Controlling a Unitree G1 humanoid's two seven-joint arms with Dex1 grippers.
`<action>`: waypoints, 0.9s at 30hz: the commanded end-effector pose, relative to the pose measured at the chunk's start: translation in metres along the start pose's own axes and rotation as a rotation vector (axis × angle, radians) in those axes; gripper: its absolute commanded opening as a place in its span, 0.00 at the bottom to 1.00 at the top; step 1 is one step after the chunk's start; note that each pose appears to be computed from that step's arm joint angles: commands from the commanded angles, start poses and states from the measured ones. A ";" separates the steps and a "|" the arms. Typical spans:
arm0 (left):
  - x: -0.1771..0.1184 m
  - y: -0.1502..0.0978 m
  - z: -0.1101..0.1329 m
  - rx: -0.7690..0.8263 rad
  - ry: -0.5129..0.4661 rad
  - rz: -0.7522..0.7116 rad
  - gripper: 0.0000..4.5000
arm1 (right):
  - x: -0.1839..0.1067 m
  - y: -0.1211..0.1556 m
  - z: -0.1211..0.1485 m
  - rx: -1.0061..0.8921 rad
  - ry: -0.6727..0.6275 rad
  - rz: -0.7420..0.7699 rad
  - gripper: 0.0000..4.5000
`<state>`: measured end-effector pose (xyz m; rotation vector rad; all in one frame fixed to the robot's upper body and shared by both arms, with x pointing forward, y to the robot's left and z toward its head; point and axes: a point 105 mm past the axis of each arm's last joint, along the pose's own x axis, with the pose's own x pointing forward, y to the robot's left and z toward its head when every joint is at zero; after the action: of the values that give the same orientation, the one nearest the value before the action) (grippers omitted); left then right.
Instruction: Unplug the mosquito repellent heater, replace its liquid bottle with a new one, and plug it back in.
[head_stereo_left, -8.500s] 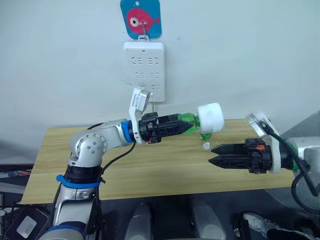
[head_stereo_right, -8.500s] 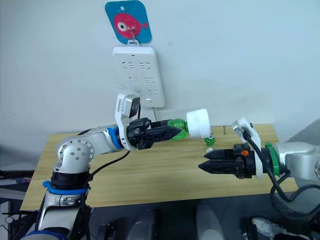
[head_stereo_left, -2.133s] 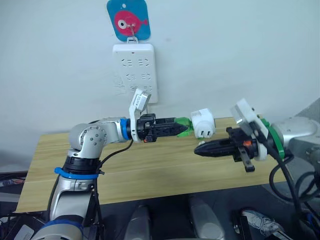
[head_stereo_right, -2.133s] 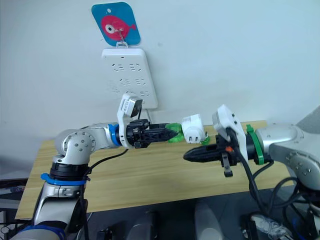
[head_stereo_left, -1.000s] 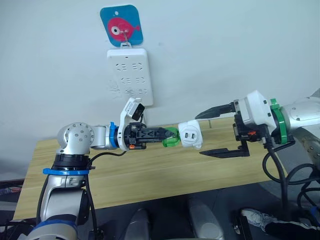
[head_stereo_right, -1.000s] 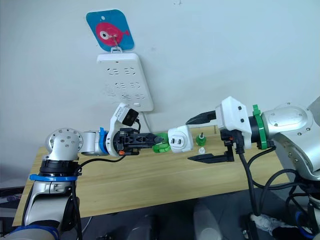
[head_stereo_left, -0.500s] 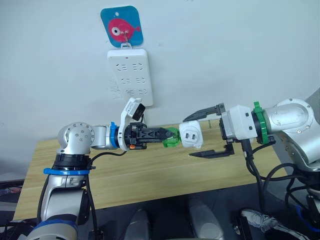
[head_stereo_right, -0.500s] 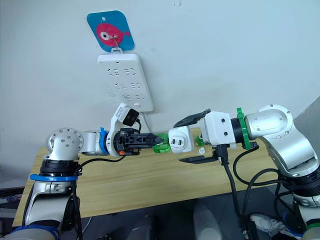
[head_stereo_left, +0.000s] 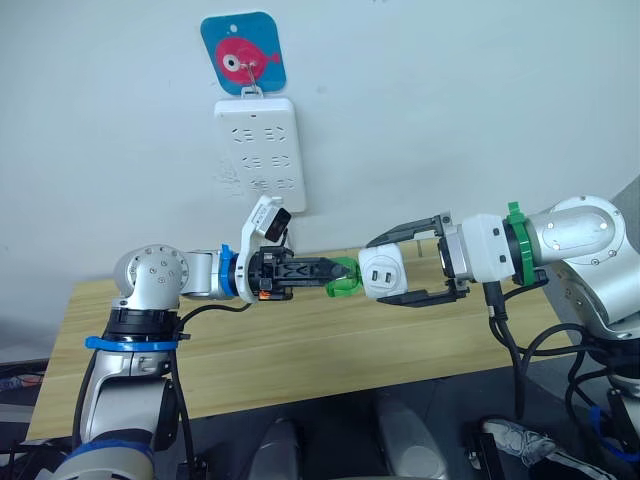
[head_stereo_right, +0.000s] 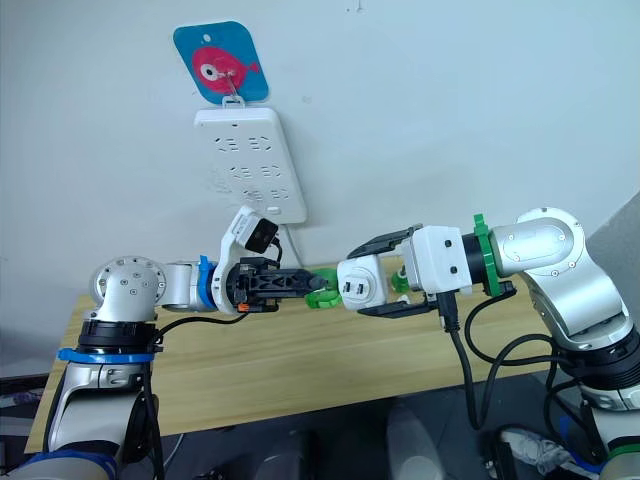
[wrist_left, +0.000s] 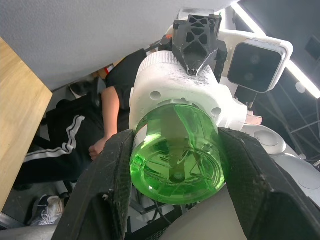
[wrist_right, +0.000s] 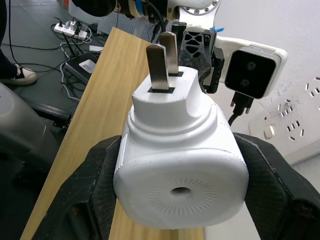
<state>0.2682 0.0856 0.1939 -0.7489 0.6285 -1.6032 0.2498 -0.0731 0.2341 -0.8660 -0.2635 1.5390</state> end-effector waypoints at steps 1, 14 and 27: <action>0.002 -0.009 0.001 0.150 0.044 0.010 0.85 | -0.003 -0.002 0.006 -0.012 -0.012 -0.005 0.66; -0.023 0.034 0.003 1.034 0.463 0.392 0.92 | -0.025 0.014 -0.038 0.381 0.272 0.022 0.66; 0.039 0.047 0.003 1.072 0.421 0.365 0.92 | -0.020 0.012 -0.055 0.504 0.414 0.020 0.66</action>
<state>0.2954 0.0420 0.1623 0.4468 0.1291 -1.4749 0.2748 -0.1147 0.1876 -0.7288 0.4561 1.3221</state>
